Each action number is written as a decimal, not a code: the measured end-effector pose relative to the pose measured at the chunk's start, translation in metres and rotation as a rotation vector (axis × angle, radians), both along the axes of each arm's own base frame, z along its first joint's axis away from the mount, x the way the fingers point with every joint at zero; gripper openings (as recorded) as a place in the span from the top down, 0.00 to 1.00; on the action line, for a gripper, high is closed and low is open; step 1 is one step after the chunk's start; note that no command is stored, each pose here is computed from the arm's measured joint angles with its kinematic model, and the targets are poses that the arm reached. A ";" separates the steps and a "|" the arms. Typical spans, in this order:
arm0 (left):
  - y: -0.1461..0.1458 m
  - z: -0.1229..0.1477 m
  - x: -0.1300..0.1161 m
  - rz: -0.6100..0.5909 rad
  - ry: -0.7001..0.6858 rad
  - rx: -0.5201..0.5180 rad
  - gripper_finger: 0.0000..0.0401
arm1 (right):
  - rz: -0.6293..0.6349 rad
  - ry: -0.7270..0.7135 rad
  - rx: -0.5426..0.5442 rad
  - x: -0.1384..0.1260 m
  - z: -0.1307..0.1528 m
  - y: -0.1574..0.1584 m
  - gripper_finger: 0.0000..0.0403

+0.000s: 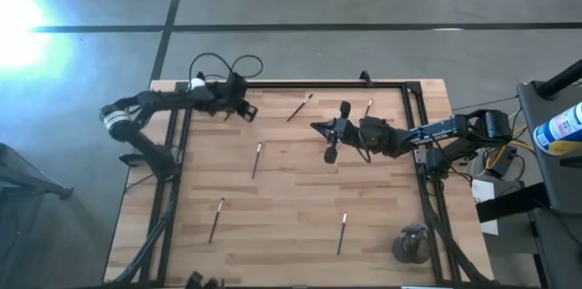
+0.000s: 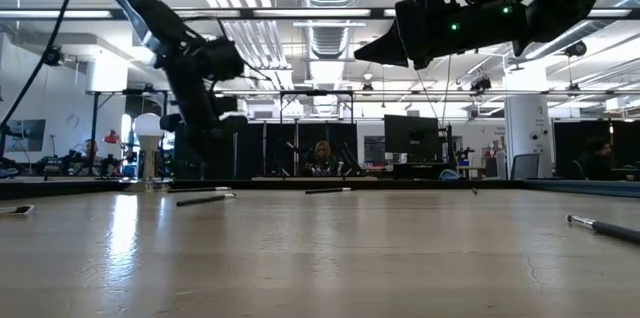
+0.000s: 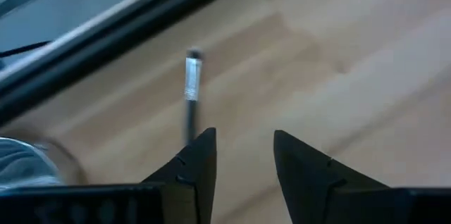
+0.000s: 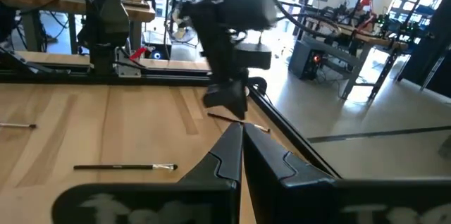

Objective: Pick & Place Makeup Brushes
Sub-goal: Put the black eyeshadow brush into the makeup holder

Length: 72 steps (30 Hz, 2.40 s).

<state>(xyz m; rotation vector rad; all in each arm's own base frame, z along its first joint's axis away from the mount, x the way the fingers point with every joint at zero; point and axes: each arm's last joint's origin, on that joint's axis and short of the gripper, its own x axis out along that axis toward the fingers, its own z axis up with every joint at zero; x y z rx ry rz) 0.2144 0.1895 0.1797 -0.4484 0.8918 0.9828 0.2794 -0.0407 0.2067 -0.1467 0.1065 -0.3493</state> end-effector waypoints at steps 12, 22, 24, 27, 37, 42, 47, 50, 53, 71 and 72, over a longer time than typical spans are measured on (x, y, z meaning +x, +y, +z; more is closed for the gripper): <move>0.055 -0.008 0.010 -0.004 0.082 0.000 0.67 | 0.001 0.003 -0.006 0.000 0.000 0.000 0.98; 0.078 -0.032 0.021 -0.008 0.143 -0.032 0.67 | 0.001 0.004 -0.006 0.000 0.000 0.000 0.98; 0.080 -0.035 0.022 -0.005 0.151 -0.036 0.67 | 0.001 0.005 -0.006 0.000 0.000 0.000 0.98; 0.080 -0.036 0.022 -0.003 0.153 -0.037 0.70 | 0.005 0.005 -0.007 0.000 0.000 0.000 0.98; 0.078 -0.036 0.022 0.011 0.143 -0.036 0.98 | 0.009 0.005 -0.008 0.000 0.000 0.000 0.98; 0.065 -0.021 0.025 -0.012 0.199 0.032 1.00 | 0.009 0.006 -0.008 0.000 0.000 0.000 0.98; 0.039 0.020 0.032 -0.048 0.066 0.154 1.00 | 0.009 0.015 -0.007 0.000 -0.001 0.000 0.98; 0.012 0.032 0.035 -0.103 -0.029 0.219 1.00 | 0.009 0.016 -0.007 0.000 -0.001 0.000 0.98; -0.012 0.045 0.034 -0.145 -0.155 0.303 1.00 | 0.009 0.018 -0.006 0.000 -0.001 0.000 0.98; -0.061 0.049 0.036 -0.415 -0.689 0.437 1.00 | 0.010 0.048 0.001 -0.001 -0.005 0.000 0.98; -0.068 0.045 0.035 -0.442 -0.739 0.459 1.00 | 0.011 0.055 0.005 -0.001 -0.006 0.000 0.98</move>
